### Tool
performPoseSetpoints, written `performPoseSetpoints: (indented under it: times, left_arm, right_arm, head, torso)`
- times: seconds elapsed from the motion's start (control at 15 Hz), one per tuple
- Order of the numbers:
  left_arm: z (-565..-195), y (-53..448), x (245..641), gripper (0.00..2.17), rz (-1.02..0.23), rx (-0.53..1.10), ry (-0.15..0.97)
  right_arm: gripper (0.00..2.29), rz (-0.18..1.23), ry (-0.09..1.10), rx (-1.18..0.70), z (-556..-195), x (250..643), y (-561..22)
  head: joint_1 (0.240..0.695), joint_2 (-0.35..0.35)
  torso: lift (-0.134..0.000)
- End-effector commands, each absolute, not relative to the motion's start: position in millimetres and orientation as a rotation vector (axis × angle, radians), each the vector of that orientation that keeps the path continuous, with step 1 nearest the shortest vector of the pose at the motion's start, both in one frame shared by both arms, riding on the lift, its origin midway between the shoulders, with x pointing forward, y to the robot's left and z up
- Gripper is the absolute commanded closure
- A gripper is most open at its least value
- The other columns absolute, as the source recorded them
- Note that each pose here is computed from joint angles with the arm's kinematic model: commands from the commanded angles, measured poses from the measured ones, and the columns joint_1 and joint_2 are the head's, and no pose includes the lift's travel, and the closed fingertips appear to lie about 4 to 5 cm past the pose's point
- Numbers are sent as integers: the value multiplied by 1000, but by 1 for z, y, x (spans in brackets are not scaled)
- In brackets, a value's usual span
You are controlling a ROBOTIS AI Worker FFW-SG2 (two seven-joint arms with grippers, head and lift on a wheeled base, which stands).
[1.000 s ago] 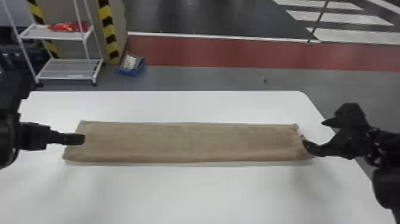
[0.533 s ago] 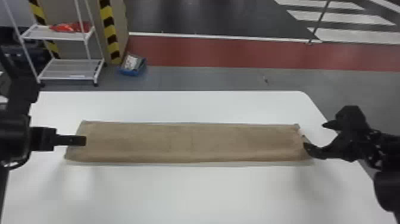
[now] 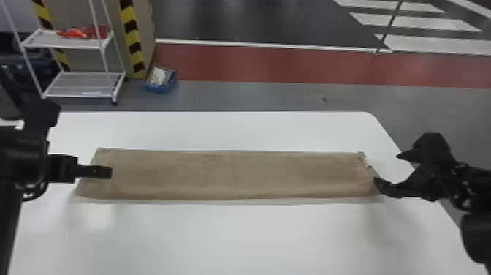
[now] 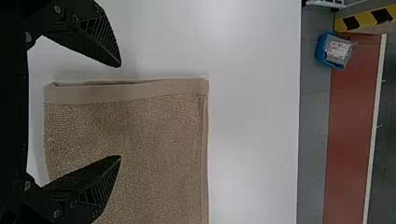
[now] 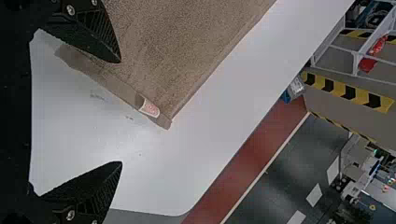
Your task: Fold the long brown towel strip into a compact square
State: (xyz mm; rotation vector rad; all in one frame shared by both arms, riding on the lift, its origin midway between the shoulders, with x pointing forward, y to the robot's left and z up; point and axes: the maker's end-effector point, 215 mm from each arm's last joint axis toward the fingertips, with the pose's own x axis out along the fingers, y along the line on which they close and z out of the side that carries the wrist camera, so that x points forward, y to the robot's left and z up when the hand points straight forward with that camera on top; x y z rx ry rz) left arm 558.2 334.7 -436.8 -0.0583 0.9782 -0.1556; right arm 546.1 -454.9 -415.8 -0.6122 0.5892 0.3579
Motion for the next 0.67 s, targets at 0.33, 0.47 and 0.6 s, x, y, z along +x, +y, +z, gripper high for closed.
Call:
performPoseSetpoints:
  times: [0.33,0.47,0.6]
  left_arm:
    - [-442,329,560,603,-199,-64,988]
    - [-440,324,560,1015,-225,-79,986]
    - [-438,321,560,1538,-245,-91,987]
  right_arm:
    - [113,361,582,-618,-414,548,-454]
    - [113,362,585,-617,-416,546,-454]
    - [113,365,585,-615,-417,546,-453]
  head:
    - [695,-123]
    - [695,-124]
    - [695,-130]
  torso:
    - [-125]
    - [-125]
    - [-125]
